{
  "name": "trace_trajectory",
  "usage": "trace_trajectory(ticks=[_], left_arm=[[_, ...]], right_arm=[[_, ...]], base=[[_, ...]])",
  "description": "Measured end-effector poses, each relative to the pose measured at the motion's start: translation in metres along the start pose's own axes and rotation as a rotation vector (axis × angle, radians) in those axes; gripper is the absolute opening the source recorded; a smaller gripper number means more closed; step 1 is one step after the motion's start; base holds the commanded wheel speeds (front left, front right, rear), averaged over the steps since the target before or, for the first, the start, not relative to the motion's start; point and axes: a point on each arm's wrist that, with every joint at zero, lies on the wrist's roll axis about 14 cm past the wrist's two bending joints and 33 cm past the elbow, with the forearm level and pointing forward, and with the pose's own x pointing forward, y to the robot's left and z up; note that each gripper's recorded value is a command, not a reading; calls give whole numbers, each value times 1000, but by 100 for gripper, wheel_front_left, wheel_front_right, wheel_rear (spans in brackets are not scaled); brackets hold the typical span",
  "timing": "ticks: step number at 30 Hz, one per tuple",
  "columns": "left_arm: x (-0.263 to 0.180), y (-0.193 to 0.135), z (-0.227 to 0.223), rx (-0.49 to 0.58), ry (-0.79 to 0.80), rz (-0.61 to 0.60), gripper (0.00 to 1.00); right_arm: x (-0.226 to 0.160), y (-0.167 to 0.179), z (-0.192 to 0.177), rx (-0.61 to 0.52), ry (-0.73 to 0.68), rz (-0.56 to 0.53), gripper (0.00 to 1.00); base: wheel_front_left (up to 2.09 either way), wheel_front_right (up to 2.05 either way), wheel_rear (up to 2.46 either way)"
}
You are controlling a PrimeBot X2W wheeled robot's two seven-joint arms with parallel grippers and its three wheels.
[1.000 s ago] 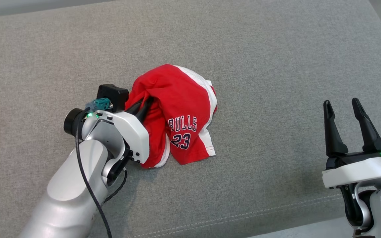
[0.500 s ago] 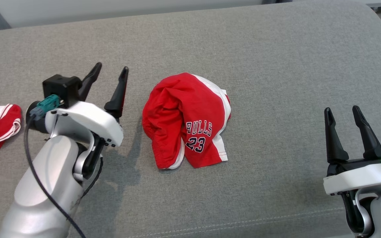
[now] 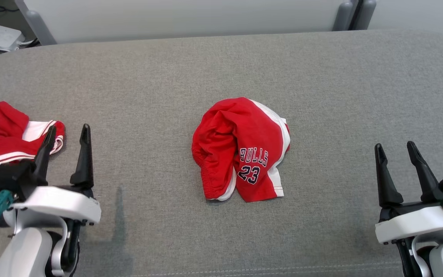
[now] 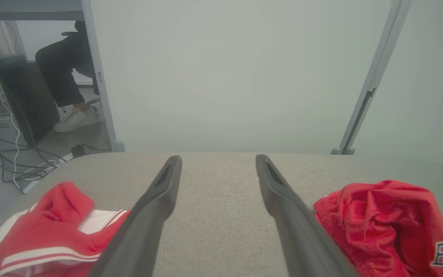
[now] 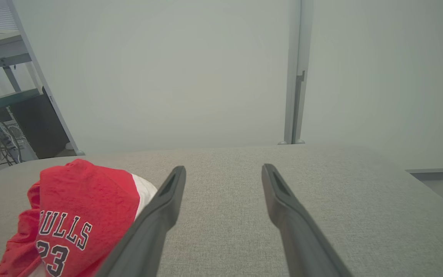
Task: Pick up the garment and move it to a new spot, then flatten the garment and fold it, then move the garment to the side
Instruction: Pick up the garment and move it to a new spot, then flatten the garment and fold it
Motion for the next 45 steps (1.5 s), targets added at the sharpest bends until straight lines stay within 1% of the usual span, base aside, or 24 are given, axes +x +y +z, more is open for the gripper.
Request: trace_trajectory(ticks=[4, 8, 16, 24, 40, 42, 45], left_arm=[[-26, 14, -1, 0, -7, 56, 100], [-54, 18, 0, -8, -15, 86, 100], [-81, 4, -1, -13, 0, 44, 100], [-91, 1, 1, -10, 15, 39, 100], [-94, 1, 4, -14, 14, 52, 100], [-94, 1, 3, -15, 20, 52, 100], [-95, 1, 3, -17, 21, 53, 100]], right_arm=[[-5, 8, -3, 2, 10, 18, 100], [-14, 14, -5, 6, 18, 29, 100], [-30, 15, -4, 1, 25, 24, 100], [-44, 16, -5, 6, 38, 11, 100], [-46, 18, -7, 4, 51, 15, 100], [-45, 22, -7, 0, 50, 27, 100], [-43, 38, -12, -12, 71, 82, 100]], base=[[0, 0, 0], [0, 0, 0], [0, 0, 0], [0, 0, 0], [0, 0, 0], [0, 0, 0], [0, 0, 0]])
